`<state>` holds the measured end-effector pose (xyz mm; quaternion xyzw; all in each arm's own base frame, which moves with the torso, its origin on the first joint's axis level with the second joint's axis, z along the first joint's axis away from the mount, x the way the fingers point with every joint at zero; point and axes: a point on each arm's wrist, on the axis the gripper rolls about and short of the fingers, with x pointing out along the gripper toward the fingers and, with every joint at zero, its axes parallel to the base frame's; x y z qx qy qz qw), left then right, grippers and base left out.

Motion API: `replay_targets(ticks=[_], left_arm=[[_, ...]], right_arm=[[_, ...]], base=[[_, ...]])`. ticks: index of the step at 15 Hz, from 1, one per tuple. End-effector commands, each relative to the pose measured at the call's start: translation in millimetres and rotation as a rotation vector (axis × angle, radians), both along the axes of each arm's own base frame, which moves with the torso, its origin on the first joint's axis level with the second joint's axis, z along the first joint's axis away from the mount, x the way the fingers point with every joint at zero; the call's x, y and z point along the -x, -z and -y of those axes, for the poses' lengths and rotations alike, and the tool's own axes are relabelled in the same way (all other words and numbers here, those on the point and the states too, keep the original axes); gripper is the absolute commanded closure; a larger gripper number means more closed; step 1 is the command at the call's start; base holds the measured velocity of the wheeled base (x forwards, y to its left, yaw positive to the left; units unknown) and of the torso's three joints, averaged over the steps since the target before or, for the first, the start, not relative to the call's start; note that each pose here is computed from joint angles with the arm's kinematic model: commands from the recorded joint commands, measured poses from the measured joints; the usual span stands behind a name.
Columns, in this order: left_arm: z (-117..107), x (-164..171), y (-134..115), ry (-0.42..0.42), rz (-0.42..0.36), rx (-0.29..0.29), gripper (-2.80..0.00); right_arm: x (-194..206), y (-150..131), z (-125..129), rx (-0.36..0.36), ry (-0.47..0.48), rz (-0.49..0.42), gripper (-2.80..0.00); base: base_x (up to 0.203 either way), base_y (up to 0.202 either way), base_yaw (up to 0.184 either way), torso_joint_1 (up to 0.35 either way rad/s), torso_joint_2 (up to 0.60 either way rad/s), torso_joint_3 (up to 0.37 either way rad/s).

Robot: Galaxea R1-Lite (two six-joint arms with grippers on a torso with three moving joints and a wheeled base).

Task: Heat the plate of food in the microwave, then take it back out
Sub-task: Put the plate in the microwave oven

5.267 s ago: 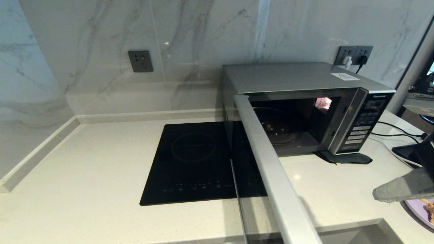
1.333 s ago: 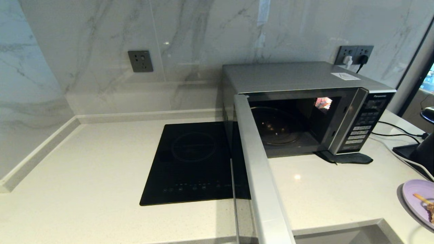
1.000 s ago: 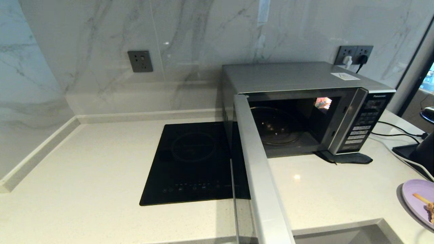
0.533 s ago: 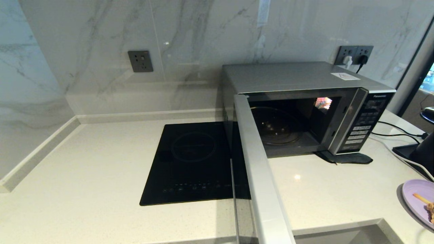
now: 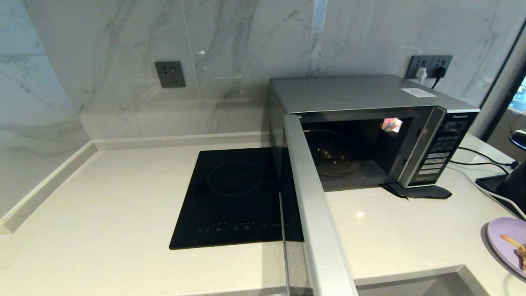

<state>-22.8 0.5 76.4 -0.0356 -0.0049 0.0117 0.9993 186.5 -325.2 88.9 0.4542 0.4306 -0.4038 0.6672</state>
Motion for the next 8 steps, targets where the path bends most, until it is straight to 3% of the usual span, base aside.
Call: replay_targets(ticks=[1,8], left_arm=[[0.0,-0.1,-0.1,-0.001,-0.001,0.001,0.00],[0.0,-0.1,-0.1,-0.001,-0.001,0.001,0.00]], right_arm=[[-1.5,3.7,0.1,-0.009,-0.001,-0.008,-2.80],[-0.9,6.7,1.4,0.008,0.014,-0.051,-2.80]], base=[[0.000,0.000,0.000,0.000,0.00,0.000],[0.000,0.000,0.000,0.000,0.00,0.000]])
